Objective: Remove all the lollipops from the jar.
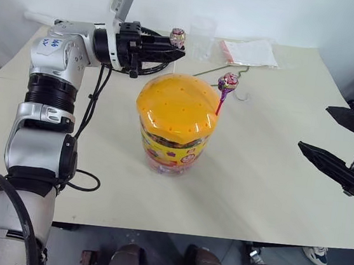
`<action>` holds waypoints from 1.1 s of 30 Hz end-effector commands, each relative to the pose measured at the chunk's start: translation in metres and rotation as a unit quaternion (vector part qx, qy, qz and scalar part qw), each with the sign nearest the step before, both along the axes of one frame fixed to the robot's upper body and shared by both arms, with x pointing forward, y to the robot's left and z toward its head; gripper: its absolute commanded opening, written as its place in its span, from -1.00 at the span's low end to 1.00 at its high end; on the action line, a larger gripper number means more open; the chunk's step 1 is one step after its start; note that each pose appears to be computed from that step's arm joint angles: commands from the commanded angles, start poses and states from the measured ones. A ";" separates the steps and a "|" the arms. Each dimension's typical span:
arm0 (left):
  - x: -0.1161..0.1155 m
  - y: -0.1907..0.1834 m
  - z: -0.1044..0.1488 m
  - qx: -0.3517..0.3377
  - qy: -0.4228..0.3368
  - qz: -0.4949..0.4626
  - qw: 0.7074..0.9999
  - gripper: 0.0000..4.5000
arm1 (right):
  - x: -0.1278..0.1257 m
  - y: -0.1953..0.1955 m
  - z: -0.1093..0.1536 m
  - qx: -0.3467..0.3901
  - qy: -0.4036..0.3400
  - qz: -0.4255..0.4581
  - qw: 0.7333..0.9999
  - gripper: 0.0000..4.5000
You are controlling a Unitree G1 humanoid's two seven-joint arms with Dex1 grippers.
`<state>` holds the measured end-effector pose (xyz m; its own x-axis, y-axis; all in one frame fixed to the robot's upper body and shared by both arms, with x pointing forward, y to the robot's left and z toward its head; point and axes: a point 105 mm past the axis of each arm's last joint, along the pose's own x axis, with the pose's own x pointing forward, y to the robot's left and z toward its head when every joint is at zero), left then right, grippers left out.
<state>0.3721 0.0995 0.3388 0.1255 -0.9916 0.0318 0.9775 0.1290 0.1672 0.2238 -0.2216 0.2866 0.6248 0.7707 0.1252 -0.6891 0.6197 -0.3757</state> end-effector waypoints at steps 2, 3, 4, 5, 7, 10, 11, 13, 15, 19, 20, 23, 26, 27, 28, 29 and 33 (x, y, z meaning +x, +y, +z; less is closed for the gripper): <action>-0.003 0.002 0.023 -0.013 -0.042 0.004 0.999 -0.99 | -0.011 0.005 0.011 0.001 -0.020 0.024 1.000 1.00; -0.003 0.002 0.025 -0.014 -0.045 0.006 0.999 -0.99 | -0.012 0.006 0.010 -0.001 -0.015 0.031 0.999 1.00; -0.002 0.002 0.027 -0.016 -0.049 0.009 0.999 -0.99 | -0.012 0.007 0.008 -0.002 -0.010 0.036 0.999 1.00; -0.001 0.002 0.029 -0.018 -0.053 0.014 0.998 -0.99 | -0.012 0.008 0.008 -0.003 -0.007 0.040 0.999 1.00; 0.001 0.003 0.035 -0.024 -0.062 0.027 0.997 -0.99 | -0.013 0.008 0.010 0.004 -0.008 0.050 0.999 1.00; 0.012 0.008 0.049 -0.053 -0.065 0.084 0.993 -0.99 | -0.014 0.012 0.016 0.019 -0.006 0.070 0.997 1.00; 0.016 0.012 0.053 -0.061 -0.064 0.104 0.991 -0.99 | -0.014 0.013 0.016 0.018 -0.005 0.075 0.997 1.00; 0.019 0.015 0.055 -0.065 -0.067 0.125 0.988 -0.99 | -0.013 0.014 0.016 0.018 -0.003 0.079 0.997 1.00; 0.033 0.034 0.051 -0.034 -0.067 0.209 0.975 -0.99 | -0.012 0.015 0.015 0.016 0.002 0.083 0.996 1.00; 0.052 0.074 0.038 0.009 -0.023 0.342 0.939 -0.99 | -0.009 0.014 0.015 0.016 0.005 0.085 0.996 1.00; 0.053 0.083 0.034 0.021 -0.011 0.362 0.932 -0.99 | -0.008 0.014 0.015 0.016 0.005 0.086 0.996 1.00; 0.048 0.110 0.020 0.056 0.023 0.409 0.910 -0.99 | -0.006 0.014 0.016 0.017 0.006 0.092 0.996 1.00; 0.035 0.134 -0.001 0.092 0.070 0.451 0.885 -0.99 | -0.006 0.015 0.018 0.016 0.006 0.102 0.995 1.00; 0.030 0.142 -0.010 0.108 0.086 0.464 0.875 -0.99 | -0.007 0.015 0.018 0.014 0.009 0.106 0.994 1.00; 0.023 0.150 -0.020 0.121 0.105 0.475 0.865 -0.99 | -0.007 0.016 0.016 0.011 0.014 0.112 0.994 1.00; 0.016 0.155 -0.030 0.133 0.121 0.484 0.856 -0.99 | -0.007 0.016 0.015 0.007 0.018 0.116 0.993 1.00; -0.009 0.166 -0.069 0.178 0.184 0.505 0.824 -0.99 | -0.005 0.015 0.010 0.000 0.034 0.124 0.992 1.00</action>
